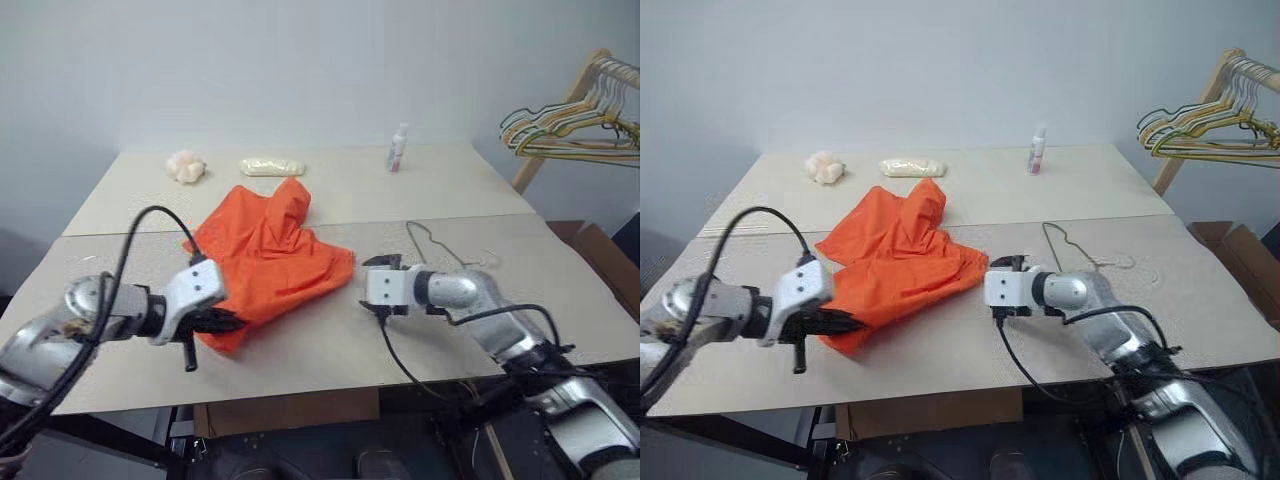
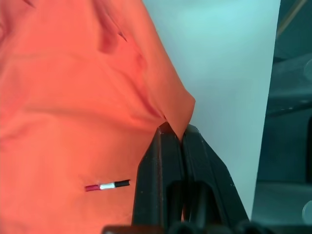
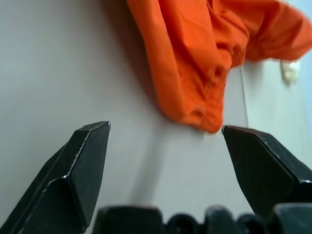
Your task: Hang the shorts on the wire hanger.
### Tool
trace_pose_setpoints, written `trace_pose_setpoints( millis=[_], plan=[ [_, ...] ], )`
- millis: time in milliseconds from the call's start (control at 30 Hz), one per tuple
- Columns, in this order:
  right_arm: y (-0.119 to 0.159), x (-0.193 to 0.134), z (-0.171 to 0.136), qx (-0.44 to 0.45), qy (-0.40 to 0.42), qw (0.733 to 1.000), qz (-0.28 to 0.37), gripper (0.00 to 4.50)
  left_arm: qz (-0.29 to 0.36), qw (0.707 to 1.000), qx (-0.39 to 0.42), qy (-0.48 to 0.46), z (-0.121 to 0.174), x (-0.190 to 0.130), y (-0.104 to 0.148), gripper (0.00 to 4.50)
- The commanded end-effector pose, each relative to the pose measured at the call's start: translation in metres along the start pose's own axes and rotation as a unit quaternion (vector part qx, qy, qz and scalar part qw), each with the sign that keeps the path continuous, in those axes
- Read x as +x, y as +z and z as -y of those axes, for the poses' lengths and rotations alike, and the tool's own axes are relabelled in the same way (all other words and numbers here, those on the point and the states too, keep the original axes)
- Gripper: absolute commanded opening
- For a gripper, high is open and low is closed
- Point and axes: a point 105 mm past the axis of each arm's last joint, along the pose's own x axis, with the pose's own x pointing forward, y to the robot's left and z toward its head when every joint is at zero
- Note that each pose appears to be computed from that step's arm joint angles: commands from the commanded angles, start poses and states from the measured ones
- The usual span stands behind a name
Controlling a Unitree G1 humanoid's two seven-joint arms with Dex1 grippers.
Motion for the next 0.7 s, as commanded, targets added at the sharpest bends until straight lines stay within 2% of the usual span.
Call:
trace_pose_setpoints(
  millis=[33, 133, 300, 400, 700],
  plan=[
    [0.008, 0.016, 0.017, -0.046, -0.046, 0.998, 0.021, 4.28, 0.016, 0.999, 0.029, 0.011, -0.005, -0.019, 0.008, 0.04],
    [0.008, 0.037, 0.017, -0.072, -0.053, 0.996, 0.020, 4.28, 0.020, 0.999, 0.029, 0.017, -0.003, -0.027, 0.006, 0.04],
    [-0.001, 0.053, 0.020, -0.101, -0.063, 0.993, 0.006, 4.28, 0.022, 0.999, 0.024, 0.019, 0.003, -0.031, 0.006, 0.04],
    [-0.003, 0.050, 0.020, -0.104, -0.054, 0.993, 0.023, 3.37, 0.022, 0.999, 0.021, 0.021, 0.006, -0.032, 0.005, 0.00],
    [-0.005, 0.029, 0.028, -0.122, -0.060, 0.989, 0.054, 0.15, 0.022, 0.999, 0.019, 0.024, 0.006, -0.030, 0.000, 0.00]
  ],
)
